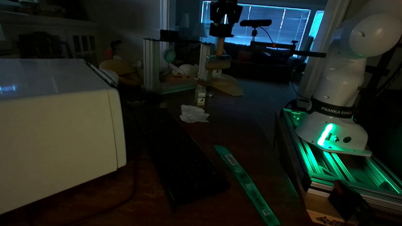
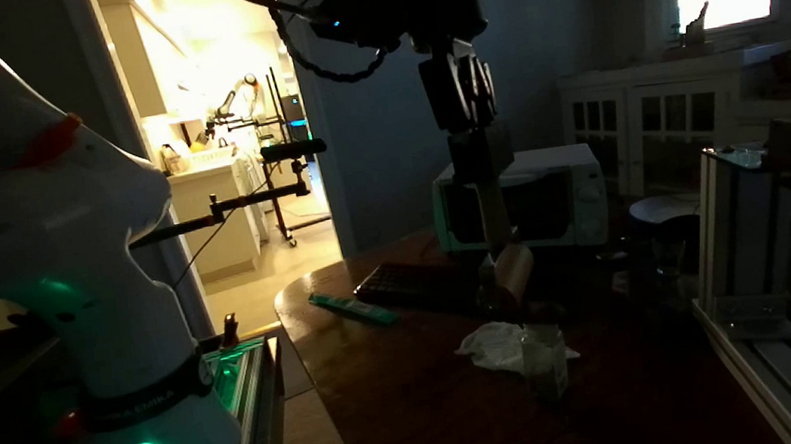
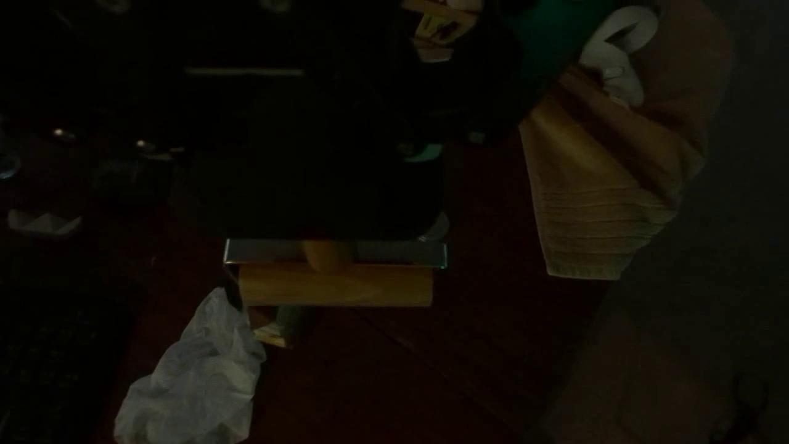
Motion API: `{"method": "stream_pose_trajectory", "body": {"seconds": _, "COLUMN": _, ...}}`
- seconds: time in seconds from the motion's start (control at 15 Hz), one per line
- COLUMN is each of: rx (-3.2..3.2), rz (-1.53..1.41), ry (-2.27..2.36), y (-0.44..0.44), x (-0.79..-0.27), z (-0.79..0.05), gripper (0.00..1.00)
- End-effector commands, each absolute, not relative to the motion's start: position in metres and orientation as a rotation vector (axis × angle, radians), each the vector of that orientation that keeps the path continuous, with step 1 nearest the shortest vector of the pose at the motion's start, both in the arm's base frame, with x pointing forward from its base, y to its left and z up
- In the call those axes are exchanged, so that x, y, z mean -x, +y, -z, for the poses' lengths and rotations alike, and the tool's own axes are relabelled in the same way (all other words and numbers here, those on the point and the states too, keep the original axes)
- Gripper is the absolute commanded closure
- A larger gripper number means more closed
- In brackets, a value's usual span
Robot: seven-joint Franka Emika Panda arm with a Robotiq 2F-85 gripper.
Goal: Pick up the roller and then move it around on the keyboard
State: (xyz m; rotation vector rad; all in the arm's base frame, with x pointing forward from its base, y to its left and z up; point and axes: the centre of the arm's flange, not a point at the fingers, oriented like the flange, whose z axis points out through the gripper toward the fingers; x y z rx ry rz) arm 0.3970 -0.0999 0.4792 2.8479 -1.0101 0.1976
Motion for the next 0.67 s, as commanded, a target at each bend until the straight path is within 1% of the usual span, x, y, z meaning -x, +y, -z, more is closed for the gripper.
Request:
{"method": "stream_pose_trajectory", "body": {"seconds": 0.0, "rx": -2.956, "rz": -0.198, "ry": -0.982, "y": -0.155, "x": -0.401, "z": -0.476, "gripper": 0.67}}
{"method": "stream_pose_trajectory", "body": {"seconds": 0.33, "rx": -3.087, "rz": -0.083, "ry": -0.833, "y": -0.213, "x": -0.407, "z": -0.468, "gripper": 0.67}}
{"method": "stream_pose_trajectory", "body": {"seconds": 0.6, "rx": -3.089, "rz": -0.09, "ry": -0.648, "y": -0.259, "x": -0.43, "z": -0.46, "gripper": 0.67}}
